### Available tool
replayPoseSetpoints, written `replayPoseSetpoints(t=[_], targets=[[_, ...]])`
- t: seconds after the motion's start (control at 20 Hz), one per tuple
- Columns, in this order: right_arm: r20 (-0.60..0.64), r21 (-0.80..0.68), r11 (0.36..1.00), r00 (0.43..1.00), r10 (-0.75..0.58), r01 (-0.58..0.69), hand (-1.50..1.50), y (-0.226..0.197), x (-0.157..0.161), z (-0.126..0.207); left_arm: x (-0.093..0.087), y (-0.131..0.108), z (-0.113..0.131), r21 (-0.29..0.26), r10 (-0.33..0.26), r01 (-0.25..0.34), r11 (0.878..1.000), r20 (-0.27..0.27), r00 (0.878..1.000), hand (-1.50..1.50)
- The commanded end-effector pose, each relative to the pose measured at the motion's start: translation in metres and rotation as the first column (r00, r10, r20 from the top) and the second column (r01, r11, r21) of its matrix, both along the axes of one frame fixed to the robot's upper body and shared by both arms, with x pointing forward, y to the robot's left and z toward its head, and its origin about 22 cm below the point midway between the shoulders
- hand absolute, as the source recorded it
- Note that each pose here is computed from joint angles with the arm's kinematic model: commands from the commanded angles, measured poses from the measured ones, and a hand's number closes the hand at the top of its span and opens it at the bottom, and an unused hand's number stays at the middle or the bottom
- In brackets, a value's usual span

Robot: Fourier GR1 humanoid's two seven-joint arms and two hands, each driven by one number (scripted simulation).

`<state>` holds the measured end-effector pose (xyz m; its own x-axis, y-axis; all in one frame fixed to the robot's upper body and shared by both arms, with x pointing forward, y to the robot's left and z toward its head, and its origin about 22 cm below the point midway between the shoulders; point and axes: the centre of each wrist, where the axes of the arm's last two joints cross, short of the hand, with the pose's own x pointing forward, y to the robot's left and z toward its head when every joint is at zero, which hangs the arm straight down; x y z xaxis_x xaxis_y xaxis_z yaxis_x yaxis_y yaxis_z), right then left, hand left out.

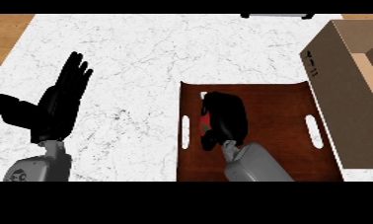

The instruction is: Pick the tomato from the tray and place it in the cardboard box

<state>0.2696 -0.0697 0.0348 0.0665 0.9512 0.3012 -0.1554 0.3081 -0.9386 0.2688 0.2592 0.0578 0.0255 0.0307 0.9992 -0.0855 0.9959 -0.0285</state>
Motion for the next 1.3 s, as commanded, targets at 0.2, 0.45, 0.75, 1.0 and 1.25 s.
replayPoseSetpoints(t=[0.2,0.45,0.75,1.0,1.25], targets=[[0.156,-0.126,0.978,0.971,0.183,-0.164,1.5,0.052,0.004,0.059,-0.006,0.007,0.002,0.002,0.005,-0.005,1.0,-0.01,1.0,0.0],[0.226,-0.103,0.981,0.957,0.181,-0.161,1.5,0.044,-0.026,0.103,-0.009,0.008,-0.004,-0.012,0.037,-0.037,0.999,-0.008,0.999,0.0],[0.436,0.118,0.987,0.887,-0.149,0.108,1.5,0.029,-0.009,0.154,-0.005,0.006,-0.001,0.007,0.045,-0.045,0.999,-0.008,0.999,0.0],[0.515,0.158,0.954,0.804,-0.298,0.253,1.5,-0.022,-0.006,0.171,-0.004,0.006,-0.005,0.012,0.058,-0.058,0.998,0.003,0.998,0.0],[0.475,0.178,0.928,0.797,-0.373,0.328,1.5,-0.068,0.01,0.193,-0.014,0.014,0.001,0.004,0.055,-0.055,0.998,0.001,0.998,0.0]])
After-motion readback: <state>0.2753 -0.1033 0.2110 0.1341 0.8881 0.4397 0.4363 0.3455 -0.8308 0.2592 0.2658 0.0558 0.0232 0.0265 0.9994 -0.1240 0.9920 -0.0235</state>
